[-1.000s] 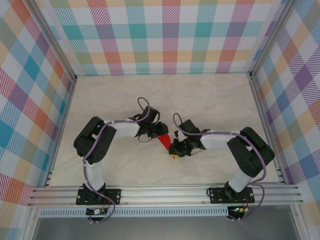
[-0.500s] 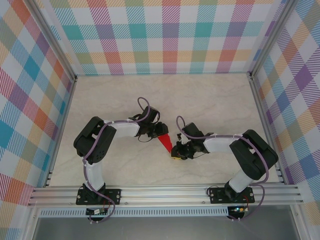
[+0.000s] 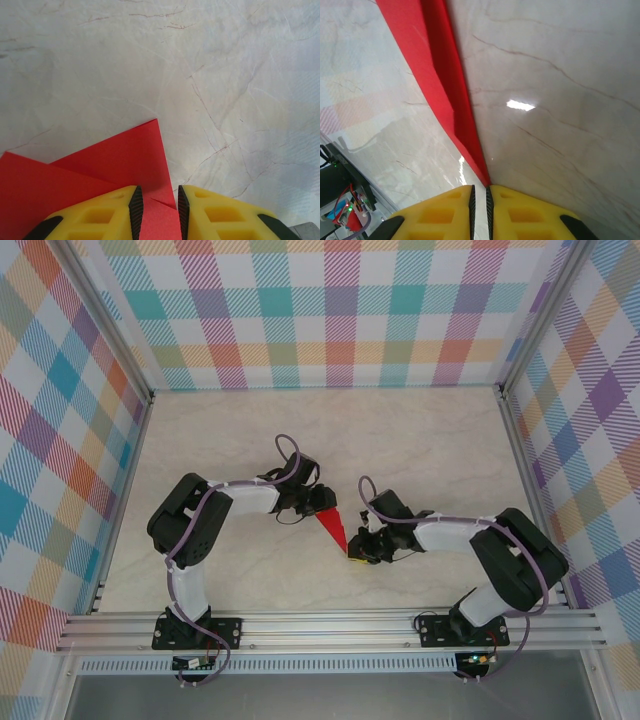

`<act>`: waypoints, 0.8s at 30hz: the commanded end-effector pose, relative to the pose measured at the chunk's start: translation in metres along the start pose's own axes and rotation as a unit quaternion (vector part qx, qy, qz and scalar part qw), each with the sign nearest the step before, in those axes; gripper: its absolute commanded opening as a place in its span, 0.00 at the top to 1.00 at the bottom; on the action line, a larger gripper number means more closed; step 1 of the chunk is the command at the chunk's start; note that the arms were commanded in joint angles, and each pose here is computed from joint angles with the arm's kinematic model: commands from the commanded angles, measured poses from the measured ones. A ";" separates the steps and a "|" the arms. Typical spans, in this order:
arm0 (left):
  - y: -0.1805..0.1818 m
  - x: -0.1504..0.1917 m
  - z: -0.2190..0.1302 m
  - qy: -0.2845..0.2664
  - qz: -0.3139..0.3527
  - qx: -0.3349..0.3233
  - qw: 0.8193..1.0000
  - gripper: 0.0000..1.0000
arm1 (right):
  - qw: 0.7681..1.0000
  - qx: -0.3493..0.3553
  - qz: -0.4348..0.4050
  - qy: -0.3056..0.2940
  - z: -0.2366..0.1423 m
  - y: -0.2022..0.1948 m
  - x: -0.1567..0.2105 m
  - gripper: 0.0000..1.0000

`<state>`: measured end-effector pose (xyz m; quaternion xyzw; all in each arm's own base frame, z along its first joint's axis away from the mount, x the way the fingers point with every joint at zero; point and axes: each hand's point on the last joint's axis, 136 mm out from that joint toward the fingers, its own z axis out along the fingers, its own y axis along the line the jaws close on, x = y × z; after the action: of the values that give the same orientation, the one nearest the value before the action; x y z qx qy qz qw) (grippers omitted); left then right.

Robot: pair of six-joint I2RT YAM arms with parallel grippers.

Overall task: Fold a paper plane with a square sheet of paper (pick it up from the middle)
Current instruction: Fold the wing for the fifth time at the center of the table.

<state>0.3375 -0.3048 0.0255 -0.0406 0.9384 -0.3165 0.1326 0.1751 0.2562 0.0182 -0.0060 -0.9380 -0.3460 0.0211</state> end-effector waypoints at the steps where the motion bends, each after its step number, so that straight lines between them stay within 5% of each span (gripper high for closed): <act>1: 0.028 0.014 0.005 0.017 -0.004 -0.045 0.999 0.71 | 1.000 -0.001 -0.009 -0.028 -0.016 0.019 -0.014 0.83; 8: 0.025 0.013 0.004 0.017 -0.006 -0.041 0.999 0.71 | 0.998 -0.048 -0.039 -0.032 -0.008 0.062 -0.048 0.82; 24: 0.028 0.014 0.002 0.018 -0.003 -0.048 0.999 0.71 | 0.999 0.037 0.016 0.012 0.016 -0.008 -0.016 0.83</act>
<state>0.3373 -0.3048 0.0255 -0.0404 0.9384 -0.3165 0.1324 0.2142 0.2827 0.0164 -0.0038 -0.9388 -0.3443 0.0044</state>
